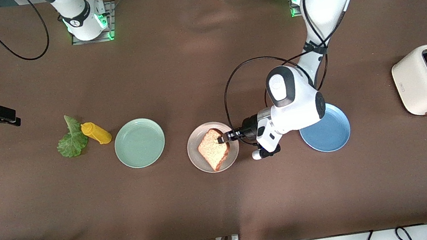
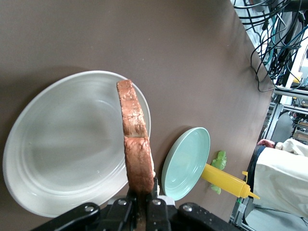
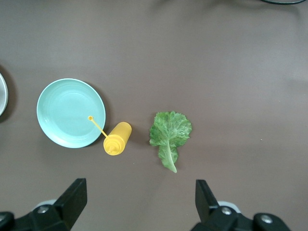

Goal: Make sandwich on beige plate with both arms
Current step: 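Lower the bread onto the beige plate and open the left gripper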

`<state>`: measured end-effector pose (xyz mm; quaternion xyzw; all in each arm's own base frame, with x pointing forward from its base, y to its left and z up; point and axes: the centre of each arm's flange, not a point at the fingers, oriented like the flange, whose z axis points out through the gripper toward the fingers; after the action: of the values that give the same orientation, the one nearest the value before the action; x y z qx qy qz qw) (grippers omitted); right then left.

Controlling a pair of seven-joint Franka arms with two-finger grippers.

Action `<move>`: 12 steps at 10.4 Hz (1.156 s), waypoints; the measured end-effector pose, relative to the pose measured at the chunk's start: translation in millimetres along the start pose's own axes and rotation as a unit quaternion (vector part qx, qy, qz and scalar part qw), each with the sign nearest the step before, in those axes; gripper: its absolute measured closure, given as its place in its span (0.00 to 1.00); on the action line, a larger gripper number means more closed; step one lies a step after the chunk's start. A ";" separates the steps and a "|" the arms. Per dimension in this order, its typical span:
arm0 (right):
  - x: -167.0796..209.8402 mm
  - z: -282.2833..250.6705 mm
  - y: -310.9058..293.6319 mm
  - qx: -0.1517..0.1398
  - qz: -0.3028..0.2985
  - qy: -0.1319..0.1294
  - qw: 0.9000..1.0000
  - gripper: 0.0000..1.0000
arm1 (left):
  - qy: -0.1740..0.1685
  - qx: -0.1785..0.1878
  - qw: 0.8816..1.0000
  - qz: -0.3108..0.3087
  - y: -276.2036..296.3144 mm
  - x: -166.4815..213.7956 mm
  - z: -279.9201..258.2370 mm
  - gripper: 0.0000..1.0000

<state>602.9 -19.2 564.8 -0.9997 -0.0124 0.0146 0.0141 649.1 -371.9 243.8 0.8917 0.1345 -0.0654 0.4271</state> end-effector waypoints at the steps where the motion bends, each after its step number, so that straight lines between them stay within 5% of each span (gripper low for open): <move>1: 0.0 0.0 0.1 0.000 0.000 0.000 1.000 0.00 | -0.005 -0.001 1.000 -0.006 -4.0 -2.7 8.6 0.91; 6: 0.2 0.4 0.3 0.000 0.000 0.000 1.000 0.00 | -0.011 -0.020 0.999 -0.027 -3.1 -8.6 18.5 0.91; 8: 0.2 0.4 0.4 0.000 0.000 0.000 1.000 0.00 | -0.006 -0.017 0.999 -0.030 -8.5 -3.4 15.5 0.82; 12: 0.2 0.5 0.3 0.000 0.000 0.000 1.000 0.00 | 0.008 -0.017 0.999 -0.041 -21.4 13.6 0.2 0.29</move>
<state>603.1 -19.5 564.4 -0.9997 -0.0120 0.0150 0.0141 655.7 -356.7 224.6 0.8785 0.1756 -0.0731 0.4382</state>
